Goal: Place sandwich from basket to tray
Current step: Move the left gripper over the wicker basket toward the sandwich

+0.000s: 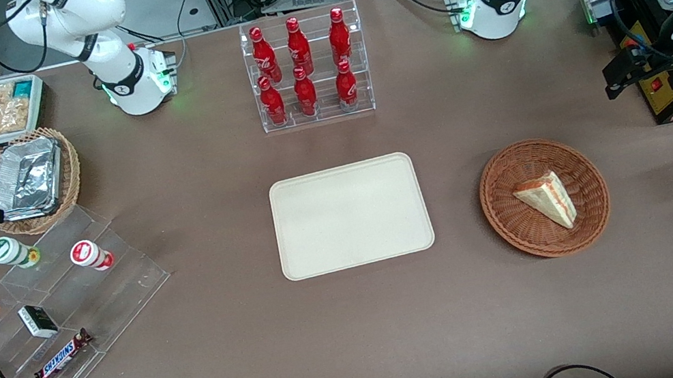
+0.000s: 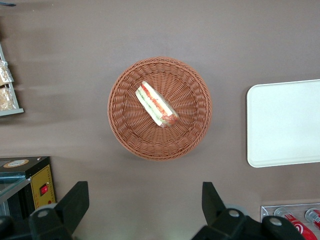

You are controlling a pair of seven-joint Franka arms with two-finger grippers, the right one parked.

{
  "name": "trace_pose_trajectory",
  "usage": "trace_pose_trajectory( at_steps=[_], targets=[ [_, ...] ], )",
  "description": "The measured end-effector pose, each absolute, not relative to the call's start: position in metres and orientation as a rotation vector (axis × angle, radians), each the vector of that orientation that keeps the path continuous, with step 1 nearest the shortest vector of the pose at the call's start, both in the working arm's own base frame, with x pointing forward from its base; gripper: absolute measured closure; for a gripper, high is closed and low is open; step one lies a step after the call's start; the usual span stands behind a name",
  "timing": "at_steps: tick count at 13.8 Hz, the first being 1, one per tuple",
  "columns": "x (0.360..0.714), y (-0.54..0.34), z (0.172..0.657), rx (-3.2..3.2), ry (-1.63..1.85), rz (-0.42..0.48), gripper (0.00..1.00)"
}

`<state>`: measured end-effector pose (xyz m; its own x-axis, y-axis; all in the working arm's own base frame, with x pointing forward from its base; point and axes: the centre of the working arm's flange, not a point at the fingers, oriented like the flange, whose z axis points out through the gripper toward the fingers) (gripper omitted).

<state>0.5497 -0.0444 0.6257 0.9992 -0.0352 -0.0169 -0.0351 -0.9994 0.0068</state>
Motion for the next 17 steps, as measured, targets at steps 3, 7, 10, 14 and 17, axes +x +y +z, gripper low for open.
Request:
trace_pose_trajectory(
  at_steps=[3, 7, 10, 14, 17],
  targets=[
    [0.550, -0.044, 0.623, 3.135, -0.056, -0.048, 0.00],
    [0.557, -0.045, 0.601, 3.135, -0.055, -0.104, 0.00],
    [0.570, -0.042, 0.550, 3.161, -0.045, -0.126, 0.00],
    [0.574, -0.042, 0.477, 3.163, 0.150, -0.086, 0.00],
    [0.568, -0.043, 0.427, 3.132, 0.422, -0.001, 0.00]
  ],
)
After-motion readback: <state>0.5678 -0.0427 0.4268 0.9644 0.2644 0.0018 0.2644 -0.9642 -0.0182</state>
